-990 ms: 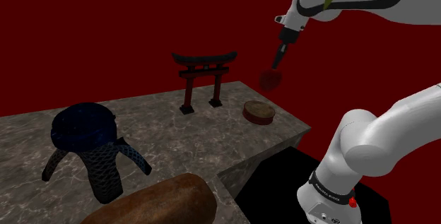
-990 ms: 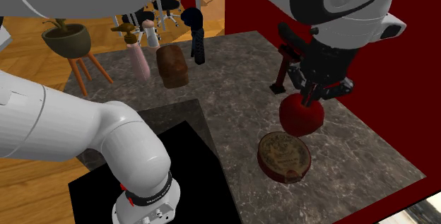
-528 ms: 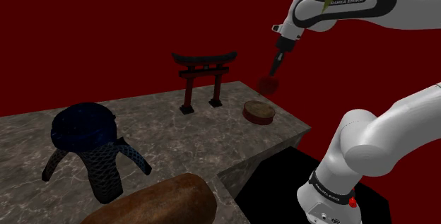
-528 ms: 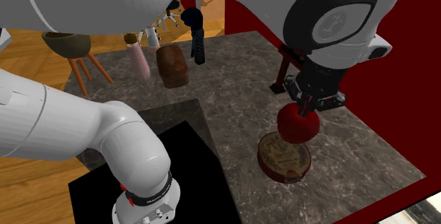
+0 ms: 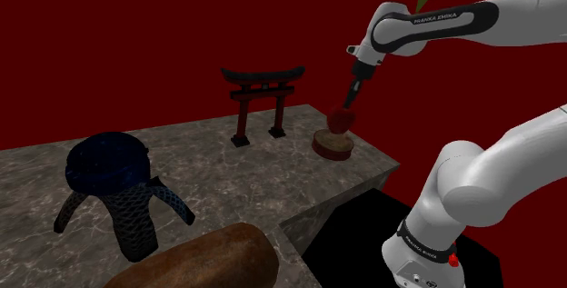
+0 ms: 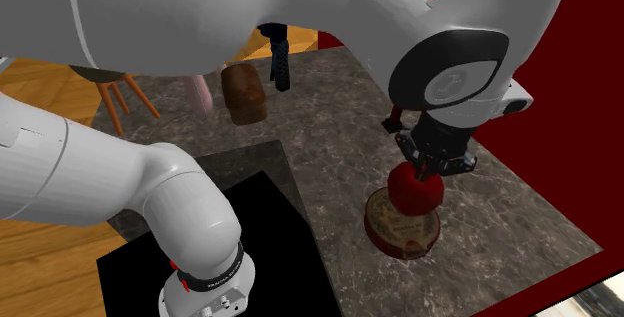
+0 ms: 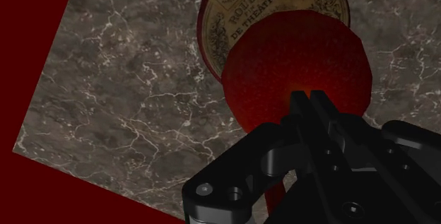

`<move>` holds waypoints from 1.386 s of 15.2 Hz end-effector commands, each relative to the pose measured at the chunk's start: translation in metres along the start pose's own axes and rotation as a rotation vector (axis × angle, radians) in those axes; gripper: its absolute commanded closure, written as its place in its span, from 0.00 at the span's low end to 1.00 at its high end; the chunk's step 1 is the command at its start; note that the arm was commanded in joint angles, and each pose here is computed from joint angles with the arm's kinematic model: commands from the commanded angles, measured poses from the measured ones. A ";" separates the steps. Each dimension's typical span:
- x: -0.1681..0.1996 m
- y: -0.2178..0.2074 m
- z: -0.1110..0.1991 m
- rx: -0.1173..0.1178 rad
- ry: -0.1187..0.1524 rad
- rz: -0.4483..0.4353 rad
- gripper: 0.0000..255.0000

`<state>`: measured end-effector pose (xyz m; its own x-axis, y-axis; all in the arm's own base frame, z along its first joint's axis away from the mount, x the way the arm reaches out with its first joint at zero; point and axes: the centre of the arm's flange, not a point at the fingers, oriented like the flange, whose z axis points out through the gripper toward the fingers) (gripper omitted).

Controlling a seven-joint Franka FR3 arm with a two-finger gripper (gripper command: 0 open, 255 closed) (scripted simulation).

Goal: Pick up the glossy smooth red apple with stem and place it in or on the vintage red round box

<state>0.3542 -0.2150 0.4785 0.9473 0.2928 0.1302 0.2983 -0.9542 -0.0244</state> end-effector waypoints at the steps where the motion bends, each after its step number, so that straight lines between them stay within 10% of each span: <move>1: -0.001 0.000 0.009 0.000 0.001 0.000 1.00; 13: -0.004 0.001 0.033 0.000 0.001 0.000 1.00; 14: -0.004 0.001 0.033 0.000 0.001 0.000 0.00; 21: -0.004 0.001 0.007 0.000 0.001 0.000 0.00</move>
<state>0.3528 -0.2146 0.4612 0.9470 0.2929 0.1317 0.2984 -0.9542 -0.0232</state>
